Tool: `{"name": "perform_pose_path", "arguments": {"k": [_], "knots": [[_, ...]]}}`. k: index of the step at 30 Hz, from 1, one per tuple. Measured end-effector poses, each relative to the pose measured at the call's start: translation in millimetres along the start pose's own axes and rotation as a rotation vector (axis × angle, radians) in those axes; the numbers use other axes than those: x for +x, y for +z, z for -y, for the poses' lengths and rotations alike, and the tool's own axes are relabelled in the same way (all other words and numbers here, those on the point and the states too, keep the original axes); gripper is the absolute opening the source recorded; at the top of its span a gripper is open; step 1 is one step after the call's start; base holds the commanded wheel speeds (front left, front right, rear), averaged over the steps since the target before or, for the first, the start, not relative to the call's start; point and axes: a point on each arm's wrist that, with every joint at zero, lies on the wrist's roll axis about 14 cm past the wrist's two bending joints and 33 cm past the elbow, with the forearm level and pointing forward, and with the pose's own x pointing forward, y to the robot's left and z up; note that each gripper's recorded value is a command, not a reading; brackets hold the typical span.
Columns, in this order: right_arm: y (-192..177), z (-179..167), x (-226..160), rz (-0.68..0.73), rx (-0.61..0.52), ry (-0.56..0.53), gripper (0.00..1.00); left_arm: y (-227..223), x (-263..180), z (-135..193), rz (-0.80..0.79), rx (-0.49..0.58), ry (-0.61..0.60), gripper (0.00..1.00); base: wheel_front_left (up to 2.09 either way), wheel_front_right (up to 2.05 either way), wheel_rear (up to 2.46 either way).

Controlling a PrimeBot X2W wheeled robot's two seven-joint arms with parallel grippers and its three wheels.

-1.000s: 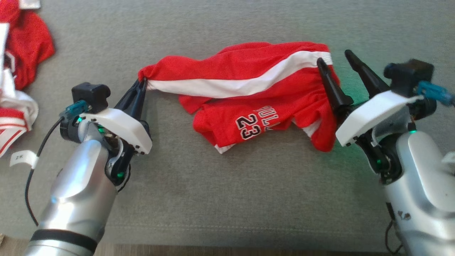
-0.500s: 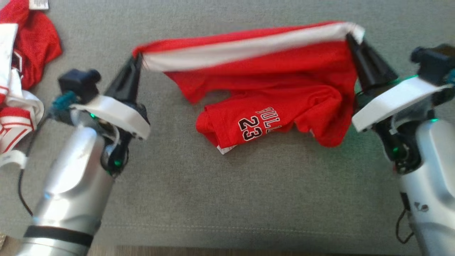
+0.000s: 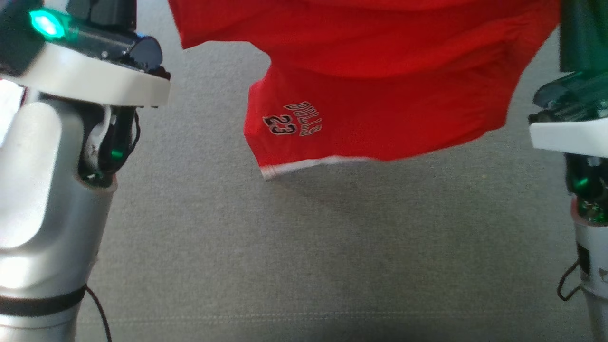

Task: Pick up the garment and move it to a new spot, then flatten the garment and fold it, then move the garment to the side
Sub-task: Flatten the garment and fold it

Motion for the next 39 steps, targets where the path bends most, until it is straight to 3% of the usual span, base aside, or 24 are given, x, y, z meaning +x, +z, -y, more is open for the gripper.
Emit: {"name": "perform_pose_path", "arguments": {"k": [5, 12, 22, 27, 29, 32, 35, 39], "knots": [[24.0, 7.5, -8.9, 0.034, -0.027, -0.026, 0.0, 28.0, 8.5, 21.9, 0.038, -0.003, -0.054, 0.0, 0.0, 0.0, 0.0], [2.4, 28.8, -4.7, -0.023, 0.022, -0.071, 0.0, -10.0, 20.8, 22.0, -0.066, -0.073, -0.065, 0.0, 0.0, 0.0, 0.0], [19.3, 66.2, 95.5, 0.12, 0.015, -0.088, 0.0, -14.7, 118.8, 4.0, 0.005, -0.024, -0.052, 0.0, 0.0, 0.0, 0.0], [19.4, 62.9, 120.3, 0.142, 0.029, -0.107, 0.0, -8.1, 136.9, 0.7, -0.013, 0.016, -0.036, 0.0, 0.0, 0.0, 0.0], [3.1, 63.6, 126.7, 0.094, 0.047, -0.127, 0.0, -21.7, 136.7, -0.5, -0.065, 0.002, -0.02, 0.0, 0.0, 0.0, 0.0], [-53.7, 61.3, 125.1, -0.067, 0.072, -0.155, 0.0, -71.9, 120.3, -5.0, -0.219, -0.056, 0.024, 0.0, 0.0, 0.0, 0.0], [-118.4, 50.9, 109.9, -0.254, 0.096, -0.162, 0.0, -128.7, 89.9, -11.6, -0.374, -0.11, 0.075, 0.0, 0.0, 0.0, 0.0], [-168.0, 40.7, 94.5, -0.408, 0.117, -0.153, 0.0, -189.4, 40.8, -20.3, -0.541, -0.188, 0.154, 0.0, 0.0, 0.0, 0.0]]}}
